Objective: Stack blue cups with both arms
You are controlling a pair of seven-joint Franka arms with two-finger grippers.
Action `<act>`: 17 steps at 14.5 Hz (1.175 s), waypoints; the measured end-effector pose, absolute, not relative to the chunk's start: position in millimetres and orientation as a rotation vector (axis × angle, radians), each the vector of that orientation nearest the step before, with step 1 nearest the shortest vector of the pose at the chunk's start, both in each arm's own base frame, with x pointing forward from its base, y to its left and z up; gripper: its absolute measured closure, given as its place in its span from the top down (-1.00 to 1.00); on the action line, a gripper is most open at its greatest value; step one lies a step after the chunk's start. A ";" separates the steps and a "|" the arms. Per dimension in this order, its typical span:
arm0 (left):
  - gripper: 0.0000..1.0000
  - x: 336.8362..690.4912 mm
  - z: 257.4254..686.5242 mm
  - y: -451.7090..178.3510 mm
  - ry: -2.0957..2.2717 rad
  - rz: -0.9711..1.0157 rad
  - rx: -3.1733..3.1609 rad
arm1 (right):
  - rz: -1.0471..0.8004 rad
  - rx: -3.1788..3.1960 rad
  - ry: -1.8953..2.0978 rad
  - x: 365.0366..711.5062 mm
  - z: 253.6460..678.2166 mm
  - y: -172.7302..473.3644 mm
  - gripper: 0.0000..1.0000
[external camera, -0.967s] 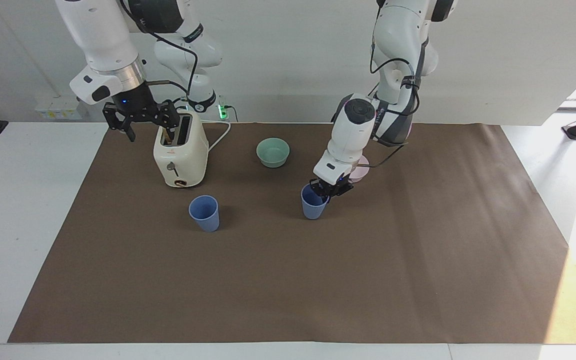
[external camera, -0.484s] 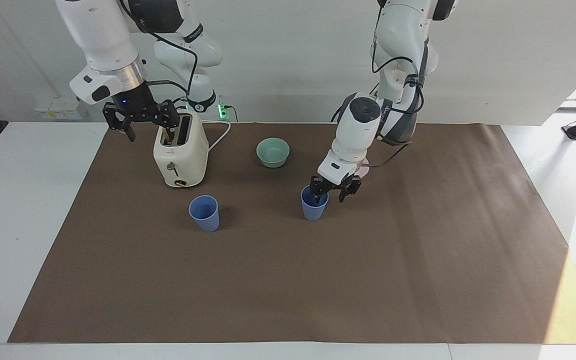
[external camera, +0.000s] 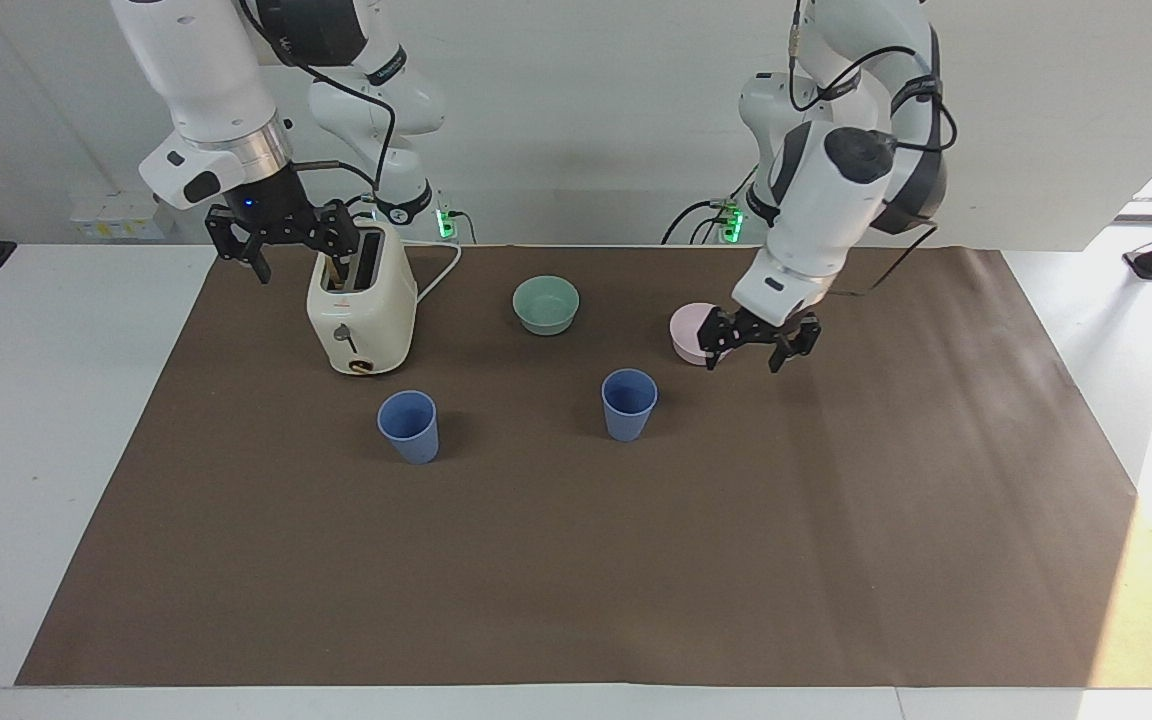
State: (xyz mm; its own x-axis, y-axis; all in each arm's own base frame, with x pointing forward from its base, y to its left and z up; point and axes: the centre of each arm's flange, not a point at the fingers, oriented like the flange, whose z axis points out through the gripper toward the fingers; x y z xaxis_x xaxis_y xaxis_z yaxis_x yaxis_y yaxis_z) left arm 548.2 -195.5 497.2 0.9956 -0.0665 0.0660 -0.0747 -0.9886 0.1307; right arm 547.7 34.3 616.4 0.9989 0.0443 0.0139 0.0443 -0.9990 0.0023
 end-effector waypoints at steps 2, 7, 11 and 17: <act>1.00 556.0 518.0 -150.1 -0.169 0.123 3.004 | 0.022 3.139 0.070 547.7 616.4 34.6 1.00; 1.00 568.9 578.4 -61.3 -0.285 0.109 3.038 | 0.030 3.139 0.058 548.9 614.1 30.3 1.00; 1.00 562.1 610.9 -37.0 -0.289 0.054 3.049 | 0.056 3.139 0.023 555.3 588.6 18.3 1.00; 1.00 543.2 630.6 -36.3 -0.308 0.008 3.068 | 0.040 3.140 0.055 561.3 551.8 29.4 1.00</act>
State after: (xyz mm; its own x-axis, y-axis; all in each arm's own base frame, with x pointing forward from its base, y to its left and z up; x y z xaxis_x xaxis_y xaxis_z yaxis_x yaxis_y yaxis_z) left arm 543.2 -36.3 630.6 0.9801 -0.1984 0.0107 -0.1987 -0.9784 0.0570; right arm 561.3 29.4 551.8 0.9991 0.0350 0.0251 0.0349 -0.9994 0.0009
